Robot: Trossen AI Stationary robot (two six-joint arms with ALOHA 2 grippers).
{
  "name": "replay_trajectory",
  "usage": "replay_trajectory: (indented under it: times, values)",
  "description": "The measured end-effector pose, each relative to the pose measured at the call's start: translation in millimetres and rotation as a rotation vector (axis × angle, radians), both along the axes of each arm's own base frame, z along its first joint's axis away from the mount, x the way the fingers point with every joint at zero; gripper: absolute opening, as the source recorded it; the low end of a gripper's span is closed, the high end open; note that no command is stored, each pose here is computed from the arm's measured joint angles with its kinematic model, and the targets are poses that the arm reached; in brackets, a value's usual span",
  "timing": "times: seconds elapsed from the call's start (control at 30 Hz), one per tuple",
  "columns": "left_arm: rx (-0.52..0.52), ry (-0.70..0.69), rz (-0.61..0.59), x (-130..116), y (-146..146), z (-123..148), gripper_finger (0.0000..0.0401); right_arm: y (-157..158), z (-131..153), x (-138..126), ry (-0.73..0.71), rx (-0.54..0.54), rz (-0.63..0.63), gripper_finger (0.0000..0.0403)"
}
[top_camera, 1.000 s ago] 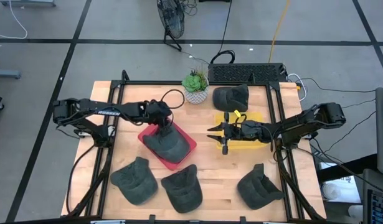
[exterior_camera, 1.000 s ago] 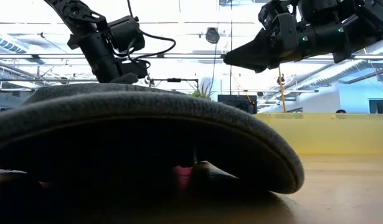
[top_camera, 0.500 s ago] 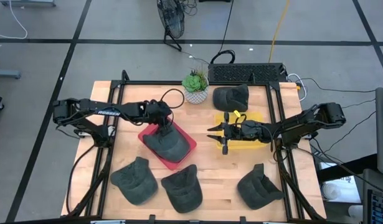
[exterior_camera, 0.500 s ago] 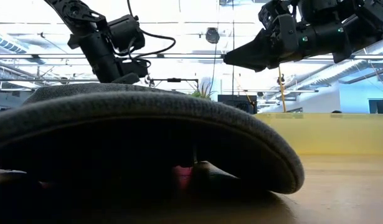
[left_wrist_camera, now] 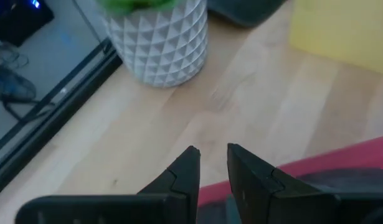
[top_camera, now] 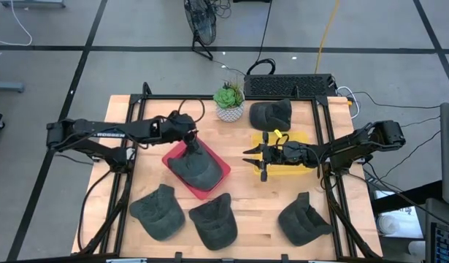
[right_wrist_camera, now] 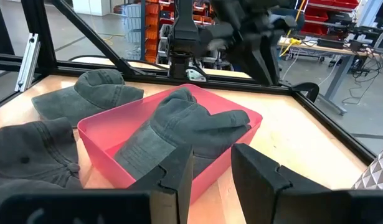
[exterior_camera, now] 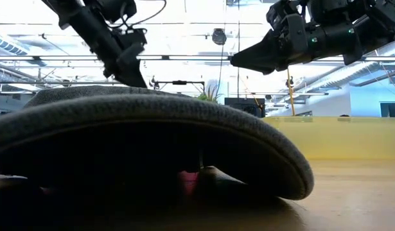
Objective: Pick & Place hat
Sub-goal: Put the bottom right black cap into the yellow bin
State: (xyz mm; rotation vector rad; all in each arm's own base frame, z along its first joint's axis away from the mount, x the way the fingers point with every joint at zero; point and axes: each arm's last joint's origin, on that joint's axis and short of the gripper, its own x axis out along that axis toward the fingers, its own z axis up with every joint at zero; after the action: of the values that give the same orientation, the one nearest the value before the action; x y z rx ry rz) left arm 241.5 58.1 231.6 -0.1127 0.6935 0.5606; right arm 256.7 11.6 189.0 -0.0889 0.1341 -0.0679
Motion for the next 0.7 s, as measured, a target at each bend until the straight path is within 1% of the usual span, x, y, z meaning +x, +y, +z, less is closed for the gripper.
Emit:
replay_trajectory:
  times: [0.1,0.23,0.3,0.4,0.5,0.6,0.63,0.7]
  values:
    - [0.014,-0.054,-0.033,-2,-8,10,0.0088,0,0,0,-0.001,0.010,-0.016,0.0100]
    - [0.044,-0.139,-0.099,-3,-21,23,0.0088,-3,-1,0,0.005,-0.005,-0.118,0.0100]
    - [0.061,-0.188,-0.144,-2,-28,30,0.0088,-5,-1,-1,0.004,0.000,-0.157,0.0100]
    - [0.065,-0.240,-0.234,0,-37,36,0.0088,-5,1,1,0.021,0.033,-0.165,0.0100]
    - [0.029,-0.276,-0.367,4,-46,38,0.0088,-4,6,4,0.145,0.065,-0.166,0.0100]
    - [-0.055,-0.278,-0.507,12,-54,31,0.0088,-2,15,8,0.319,0.100,-0.155,0.0100]
    - [-0.064,-0.277,-0.545,15,-55,29,0.0088,0,21,11,0.355,0.119,-0.141,0.0100]
    - [-0.033,-0.299,-0.600,21,-57,27,0.0088,5,32,14,0.411,0.172,-0.105,0.0100]
